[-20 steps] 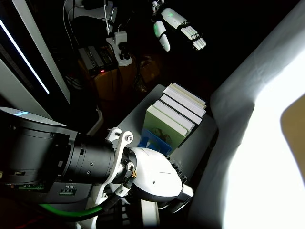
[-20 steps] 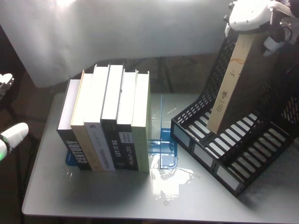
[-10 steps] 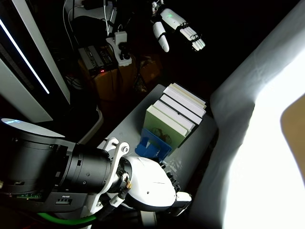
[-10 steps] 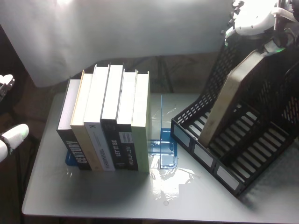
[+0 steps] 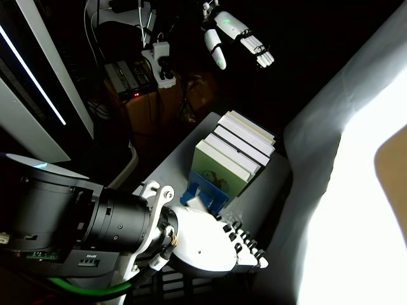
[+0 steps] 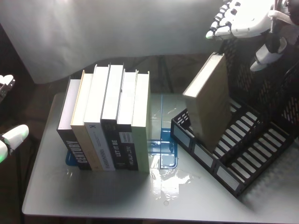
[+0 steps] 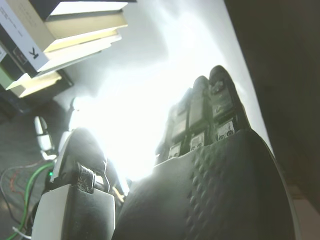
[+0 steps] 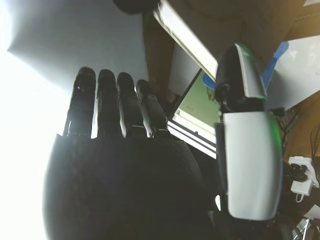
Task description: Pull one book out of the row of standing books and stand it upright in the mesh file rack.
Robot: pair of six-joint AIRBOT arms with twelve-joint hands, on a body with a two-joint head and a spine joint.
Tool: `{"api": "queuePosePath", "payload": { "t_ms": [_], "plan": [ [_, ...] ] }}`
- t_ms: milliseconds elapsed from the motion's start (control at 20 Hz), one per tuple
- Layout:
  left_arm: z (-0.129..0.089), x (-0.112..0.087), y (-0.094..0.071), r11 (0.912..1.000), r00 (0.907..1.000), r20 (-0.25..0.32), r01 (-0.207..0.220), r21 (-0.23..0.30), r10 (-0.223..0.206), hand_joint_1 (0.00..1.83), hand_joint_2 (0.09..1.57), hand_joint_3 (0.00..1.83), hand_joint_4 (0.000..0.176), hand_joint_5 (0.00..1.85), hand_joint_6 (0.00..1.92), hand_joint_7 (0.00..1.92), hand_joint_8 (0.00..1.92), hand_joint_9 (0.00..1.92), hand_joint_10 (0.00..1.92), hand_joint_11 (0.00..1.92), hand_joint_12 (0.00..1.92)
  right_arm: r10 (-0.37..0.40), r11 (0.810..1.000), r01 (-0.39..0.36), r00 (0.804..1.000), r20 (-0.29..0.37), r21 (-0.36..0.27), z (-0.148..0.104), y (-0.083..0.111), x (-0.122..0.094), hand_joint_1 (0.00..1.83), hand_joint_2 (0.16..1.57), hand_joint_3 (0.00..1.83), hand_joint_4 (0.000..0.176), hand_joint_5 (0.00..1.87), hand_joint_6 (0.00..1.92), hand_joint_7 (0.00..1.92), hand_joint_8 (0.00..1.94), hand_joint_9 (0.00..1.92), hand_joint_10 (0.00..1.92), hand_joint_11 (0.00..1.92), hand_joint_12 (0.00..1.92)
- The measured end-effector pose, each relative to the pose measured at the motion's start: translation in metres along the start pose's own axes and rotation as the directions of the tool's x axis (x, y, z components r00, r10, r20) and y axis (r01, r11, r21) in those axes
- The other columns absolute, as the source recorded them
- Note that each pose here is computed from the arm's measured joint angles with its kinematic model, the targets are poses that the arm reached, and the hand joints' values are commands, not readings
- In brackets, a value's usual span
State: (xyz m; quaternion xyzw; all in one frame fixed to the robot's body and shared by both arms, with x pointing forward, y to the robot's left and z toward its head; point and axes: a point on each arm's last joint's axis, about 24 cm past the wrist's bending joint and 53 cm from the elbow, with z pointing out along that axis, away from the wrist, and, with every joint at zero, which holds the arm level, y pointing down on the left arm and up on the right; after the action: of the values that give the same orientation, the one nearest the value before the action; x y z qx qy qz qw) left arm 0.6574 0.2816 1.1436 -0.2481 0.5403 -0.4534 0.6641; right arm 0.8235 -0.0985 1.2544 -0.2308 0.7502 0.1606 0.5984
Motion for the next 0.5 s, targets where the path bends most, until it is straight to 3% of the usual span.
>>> {"api": "queuePosePath", "payload": {
  "t_ms": [200, 450, 500],
  "plan": [
    [0.000, 0.000, 0.000, 1.0000, 1.0000, 0.001, 0.000, -0.001, 0.000, 0.28, 1.37, 0.00, 0.000, 0.00, 0.00, 0.00, 0.00, 0.00, 0.00, 0.00, 0.00, 0.029, 1.000, -0.029, 0.999, 0.019, -0.004, -0.013, -0.002, -0.001, 0.52, 1.15, 0.02, 0.000, 0.00, 0.00, 0.00, 0.00, 0.00, 0.00, 0.00, 0.00],
    [0.004, 0.004, -0.008, 0.9997, 0.9999, -0.011, 0.007, 0.022, -0.007, 0.32, 1.38, 0.00, 0.000, 0.00, 0.00, 0.00, 0.00, 0.00, 0.00, 0.00, 0.00, 0.132, 0.990, -0.128, 0.989, 0.066, -0.059, -0.035, 0.004, -0.011, 0.37, 1.27, 0.02, 0.000, 0.00, 0.00, 0.00, 0.00, 0.00, 0.00, 0.00, 0.00],
    [0.006, 0.005, -0.010, 0.9996, 0.9999, -0.015, 0.009, 0.027, -0.008, 0.28, 1.38, 0.00, 0.000, 0.00, 0.00, 0.00, 0.00, 0.00, 0.00, 0.00, 0.00, 0.169, 0.984, -0.163, 0.982, 0.081, -0.076, -0.040, 0.006, -0.015, 0.34, 1.27, 0.02, 0.014, 0.00, 0.00, 0.00, 0.00, 0.00, 0.00, 0.00, 0.00]
  ]
}}
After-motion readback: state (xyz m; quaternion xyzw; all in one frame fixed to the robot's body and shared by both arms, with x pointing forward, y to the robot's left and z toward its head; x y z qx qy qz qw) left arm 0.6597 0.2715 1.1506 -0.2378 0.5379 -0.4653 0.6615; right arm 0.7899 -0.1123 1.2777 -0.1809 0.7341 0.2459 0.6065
